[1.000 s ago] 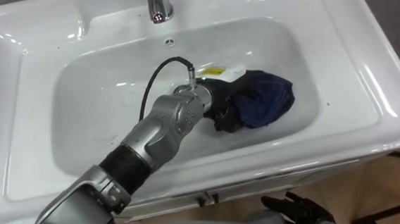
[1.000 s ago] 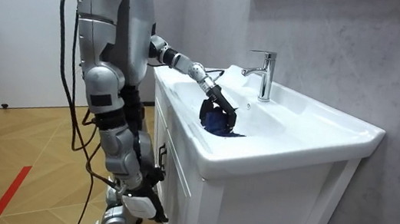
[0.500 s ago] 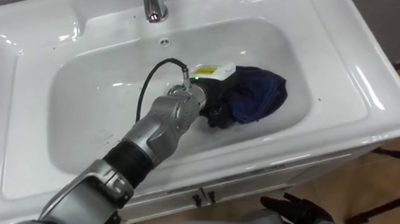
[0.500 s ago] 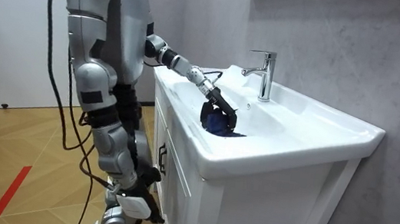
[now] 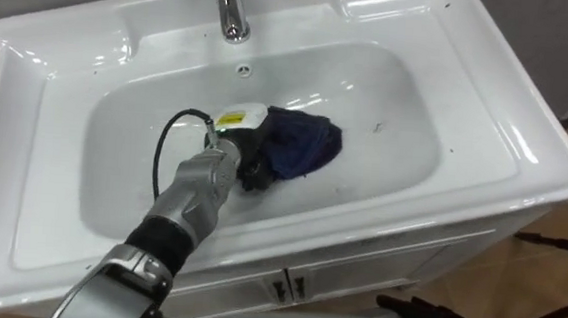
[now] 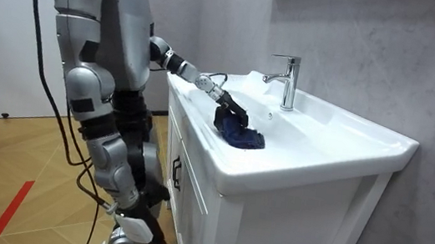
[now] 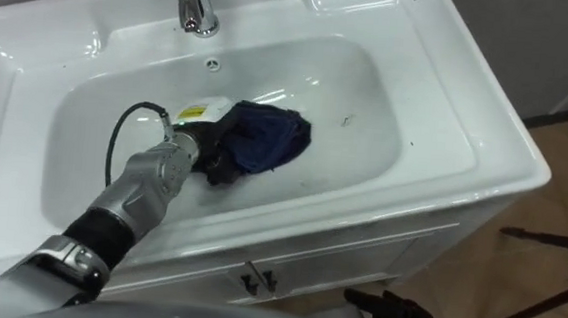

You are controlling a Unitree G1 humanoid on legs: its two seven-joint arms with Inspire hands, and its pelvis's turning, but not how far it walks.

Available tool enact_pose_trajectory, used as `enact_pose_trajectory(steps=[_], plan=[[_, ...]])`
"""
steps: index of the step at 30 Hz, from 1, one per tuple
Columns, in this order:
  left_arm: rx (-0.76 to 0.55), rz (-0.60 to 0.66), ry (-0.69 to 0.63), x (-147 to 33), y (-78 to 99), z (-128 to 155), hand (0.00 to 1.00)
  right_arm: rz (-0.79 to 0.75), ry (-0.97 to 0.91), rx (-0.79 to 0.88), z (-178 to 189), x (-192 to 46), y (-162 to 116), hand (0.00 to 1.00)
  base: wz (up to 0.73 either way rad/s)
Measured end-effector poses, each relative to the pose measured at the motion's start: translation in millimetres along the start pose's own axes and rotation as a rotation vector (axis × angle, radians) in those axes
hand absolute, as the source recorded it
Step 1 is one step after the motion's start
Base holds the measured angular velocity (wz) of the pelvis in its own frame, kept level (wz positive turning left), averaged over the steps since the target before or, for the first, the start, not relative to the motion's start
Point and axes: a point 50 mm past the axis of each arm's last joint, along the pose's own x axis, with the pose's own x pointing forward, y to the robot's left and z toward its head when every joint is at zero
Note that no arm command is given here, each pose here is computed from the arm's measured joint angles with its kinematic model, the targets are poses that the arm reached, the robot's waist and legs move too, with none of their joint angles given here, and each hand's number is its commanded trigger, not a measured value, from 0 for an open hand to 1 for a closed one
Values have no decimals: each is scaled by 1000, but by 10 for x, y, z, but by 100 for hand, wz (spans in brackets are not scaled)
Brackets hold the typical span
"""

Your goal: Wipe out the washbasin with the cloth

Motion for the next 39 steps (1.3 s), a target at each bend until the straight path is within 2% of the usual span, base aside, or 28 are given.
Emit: enact_pose_trajectory(steps=[8, 13, 16, 24, 35, 39], plan=[[-41, 11, 136, -3, 18, -366, 100, -61, 13, -51, 0, -26, -91, 0, -7], [56, 36, 236, -66, 123, -698, 100, -96, 33, -122, 57, -43, -139, 0, -4], [70, 32, 269, -103, 119, -813, 100, -122, 41, -167, 106, -60, -190, 0, -11], [19, 61, 305, -141, 166, -918, 100, -204, 106, -260, 62, -111, -339, 0, -5], [19, 68, 304, -152, 151, -917, 100, -245, 138, -333, 37, -102, -326, 0, -2], [27, 95, 304, -172, 92, -916, 100, -250, 140, -346, 25, -93, -304, 0, 0]])
